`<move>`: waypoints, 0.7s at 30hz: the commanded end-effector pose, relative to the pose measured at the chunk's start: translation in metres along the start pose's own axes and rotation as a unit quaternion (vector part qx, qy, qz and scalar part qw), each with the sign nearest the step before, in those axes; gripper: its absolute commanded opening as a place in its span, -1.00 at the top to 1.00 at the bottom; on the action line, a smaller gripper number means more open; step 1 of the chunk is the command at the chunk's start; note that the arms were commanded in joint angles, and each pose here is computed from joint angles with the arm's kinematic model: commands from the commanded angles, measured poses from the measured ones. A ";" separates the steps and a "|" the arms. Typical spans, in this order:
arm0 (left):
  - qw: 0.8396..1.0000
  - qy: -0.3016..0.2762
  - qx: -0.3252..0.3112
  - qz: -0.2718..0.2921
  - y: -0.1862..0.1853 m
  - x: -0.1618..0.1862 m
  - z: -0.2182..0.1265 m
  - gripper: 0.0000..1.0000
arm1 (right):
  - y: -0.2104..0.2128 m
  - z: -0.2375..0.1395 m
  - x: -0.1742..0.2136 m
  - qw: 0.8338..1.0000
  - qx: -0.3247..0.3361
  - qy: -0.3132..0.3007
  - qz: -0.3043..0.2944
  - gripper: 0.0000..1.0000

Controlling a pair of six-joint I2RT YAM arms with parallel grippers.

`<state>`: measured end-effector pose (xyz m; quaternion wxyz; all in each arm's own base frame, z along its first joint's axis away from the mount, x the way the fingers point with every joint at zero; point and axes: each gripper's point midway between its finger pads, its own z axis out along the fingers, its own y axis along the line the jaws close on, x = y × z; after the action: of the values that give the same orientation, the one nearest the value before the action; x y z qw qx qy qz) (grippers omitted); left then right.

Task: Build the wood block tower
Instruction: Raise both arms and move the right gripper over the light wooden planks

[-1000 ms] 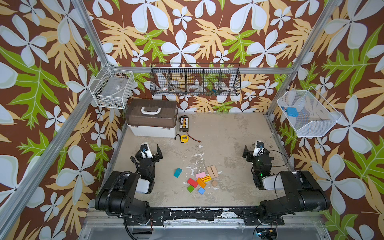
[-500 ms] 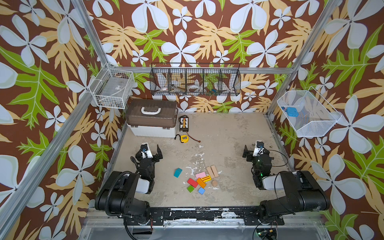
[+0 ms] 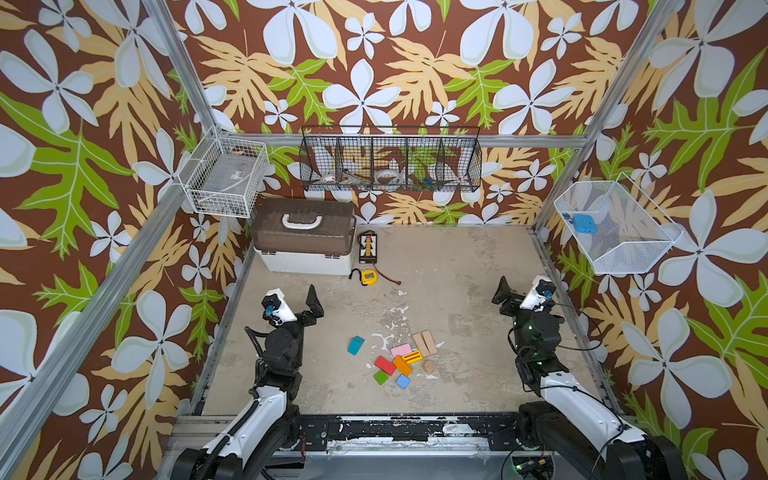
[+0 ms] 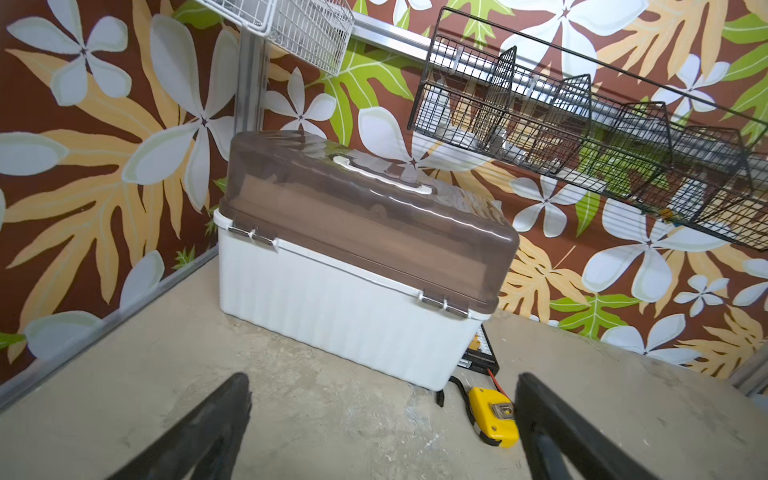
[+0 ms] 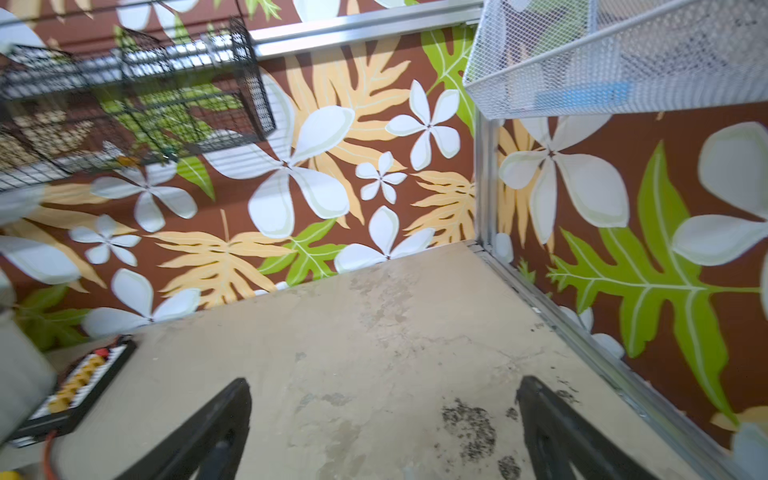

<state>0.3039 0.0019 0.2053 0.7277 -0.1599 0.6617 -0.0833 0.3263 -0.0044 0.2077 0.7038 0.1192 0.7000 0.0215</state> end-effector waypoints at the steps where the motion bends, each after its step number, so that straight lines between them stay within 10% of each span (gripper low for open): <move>1: 0.999 0.009 -0.021 -0.038 0.010 0.011 -0.001 -0.99 | 0.008 -0.003 0.012 0.999 -0.031 0.012 0.027 -0.99; 9: 0.983 0.087 -0.155 -0.042 0.037 0.036 0.044 -0.99 | -0.029 0.008 0.032 0.988 0.096 0.059 0.104 -0.99; 16: 0.942 0.142 -0.303 -0.030 0.069 0.042 0.052 -0.99 | 0.012 0.020 0.046 0.984 0.001 0.131 0.124 -0.99; 21: 0.950 0.152 -0.272 -0.033 0.063 0.051 0.051 -0.99 | 0.034 0.014 0.066 0.967 -0.005 0.197 0.163 -0.99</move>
<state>0.3613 0.0466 0.1447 0.5512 -0.3494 0.7564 0.0448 0.3506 0.0221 0.1641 0.5840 0.2095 0.7736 0.1284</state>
